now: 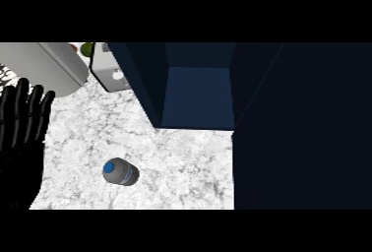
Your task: Pick up the bottled water, place it into the cabinet and close the cabinet
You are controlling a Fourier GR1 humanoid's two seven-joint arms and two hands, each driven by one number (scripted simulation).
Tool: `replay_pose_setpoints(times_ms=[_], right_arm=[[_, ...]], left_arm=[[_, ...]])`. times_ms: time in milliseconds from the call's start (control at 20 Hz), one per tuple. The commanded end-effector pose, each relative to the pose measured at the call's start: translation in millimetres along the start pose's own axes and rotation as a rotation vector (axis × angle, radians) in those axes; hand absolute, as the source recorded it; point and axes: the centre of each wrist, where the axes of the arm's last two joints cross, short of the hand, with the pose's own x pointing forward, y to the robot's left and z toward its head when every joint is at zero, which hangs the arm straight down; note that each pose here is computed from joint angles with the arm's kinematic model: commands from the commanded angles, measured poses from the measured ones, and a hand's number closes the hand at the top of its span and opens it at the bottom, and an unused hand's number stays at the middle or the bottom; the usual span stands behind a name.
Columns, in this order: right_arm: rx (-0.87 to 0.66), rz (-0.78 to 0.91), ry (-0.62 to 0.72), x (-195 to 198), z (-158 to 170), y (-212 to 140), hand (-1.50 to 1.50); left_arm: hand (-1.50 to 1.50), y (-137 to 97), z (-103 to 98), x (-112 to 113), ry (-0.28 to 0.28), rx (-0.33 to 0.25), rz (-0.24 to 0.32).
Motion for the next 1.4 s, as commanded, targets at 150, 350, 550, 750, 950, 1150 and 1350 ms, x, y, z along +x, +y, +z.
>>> replay_pose_setpoints(times_ms=[150, 350, 550, 750, 950, 1150, 1350], right_arm=[[-0.057, -0.061, -0.036, 12, 8, 1, -1.5], [-0.014, -0.2, 0.212, 8, 42, 7, -1.5], [-0.019, -0.222, 0.225, 34, 66, 3, -1.5], [-0.009, -0.225, 0.238, 47, 68, 7, -1.5], [-0.022, -0.229, 0.236, 86, 76, 6, -1.5], [0.009, -0.234, 0.233, 85, 92, 10, -1.5], [-0.009, -0.236, 0.234, 92, 98, 7, -1.5]], left_arm=[[-1.5, -7, 28, 42, -0.033, 0.164, -0.108], [-1.5, -17, 47, 16, 0.222, 0.267, -0.025], [-1.5, -38, 65, 44, 0.235, 0.295, -0.014], [-1.5, -66, 80, 61, 0.236, 0.301, -0.019], [-1.5, -72, 97, 63, 0.282, 0.318, -0.037], [-1.5, -76, 94, 55, 0.296, 0.339, -0.094], [-1.5, -87, 91, 31, 0.301, 0.344, -0.093]])
